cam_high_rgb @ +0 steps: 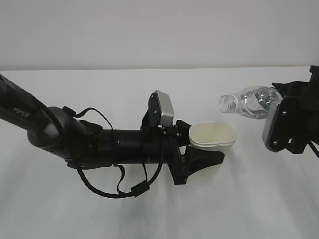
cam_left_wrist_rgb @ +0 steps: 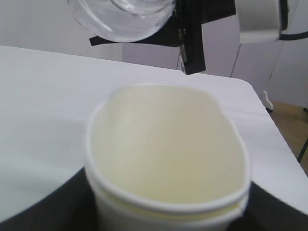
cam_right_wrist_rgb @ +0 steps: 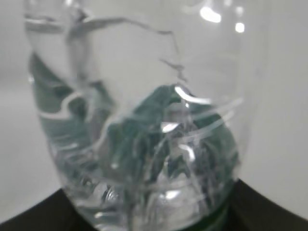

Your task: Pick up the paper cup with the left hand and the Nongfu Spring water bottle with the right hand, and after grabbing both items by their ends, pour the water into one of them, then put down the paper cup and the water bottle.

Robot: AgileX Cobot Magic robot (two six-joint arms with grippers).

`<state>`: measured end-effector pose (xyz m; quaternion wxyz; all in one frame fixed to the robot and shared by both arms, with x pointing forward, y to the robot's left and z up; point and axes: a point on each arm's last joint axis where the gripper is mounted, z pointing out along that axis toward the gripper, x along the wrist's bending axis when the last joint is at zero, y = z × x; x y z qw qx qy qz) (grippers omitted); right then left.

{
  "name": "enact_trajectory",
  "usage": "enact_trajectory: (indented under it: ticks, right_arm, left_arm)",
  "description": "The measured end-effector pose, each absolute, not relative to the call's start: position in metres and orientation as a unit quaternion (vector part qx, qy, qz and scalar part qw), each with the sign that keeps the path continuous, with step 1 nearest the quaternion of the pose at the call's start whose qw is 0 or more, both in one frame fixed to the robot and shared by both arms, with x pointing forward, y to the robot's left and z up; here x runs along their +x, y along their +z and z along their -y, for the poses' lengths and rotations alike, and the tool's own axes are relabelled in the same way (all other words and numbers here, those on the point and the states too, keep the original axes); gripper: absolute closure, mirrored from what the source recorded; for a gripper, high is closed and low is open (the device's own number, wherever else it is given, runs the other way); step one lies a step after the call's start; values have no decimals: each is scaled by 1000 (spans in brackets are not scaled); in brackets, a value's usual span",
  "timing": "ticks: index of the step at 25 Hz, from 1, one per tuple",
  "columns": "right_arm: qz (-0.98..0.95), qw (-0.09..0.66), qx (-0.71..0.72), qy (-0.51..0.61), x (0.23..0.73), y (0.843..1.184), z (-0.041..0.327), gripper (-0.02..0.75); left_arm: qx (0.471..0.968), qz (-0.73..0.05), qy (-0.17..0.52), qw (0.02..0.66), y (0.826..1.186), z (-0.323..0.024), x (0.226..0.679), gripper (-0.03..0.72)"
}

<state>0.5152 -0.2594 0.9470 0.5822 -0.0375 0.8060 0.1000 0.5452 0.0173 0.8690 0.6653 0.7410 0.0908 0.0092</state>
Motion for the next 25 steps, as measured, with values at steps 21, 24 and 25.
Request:
enact_trajectory:
  ticks: [21, 24, 25]
  right_arm:
    - [-803, 589, -51, 70, 516, 948, 262, 354]
    - [-801, 592, -53, 69, 516, 948, 262, 354]
    - [-801, 593, -54, 69, 516, 948, 262, 354]
  left_arm:
    - [742, -89, 8, 665, 869, -17, 545, 251]
    - [742, -89, 8, 665, 869, -17, 545, 251]
    - [742, -89, 8, 665, 869, -17, 545, 251]
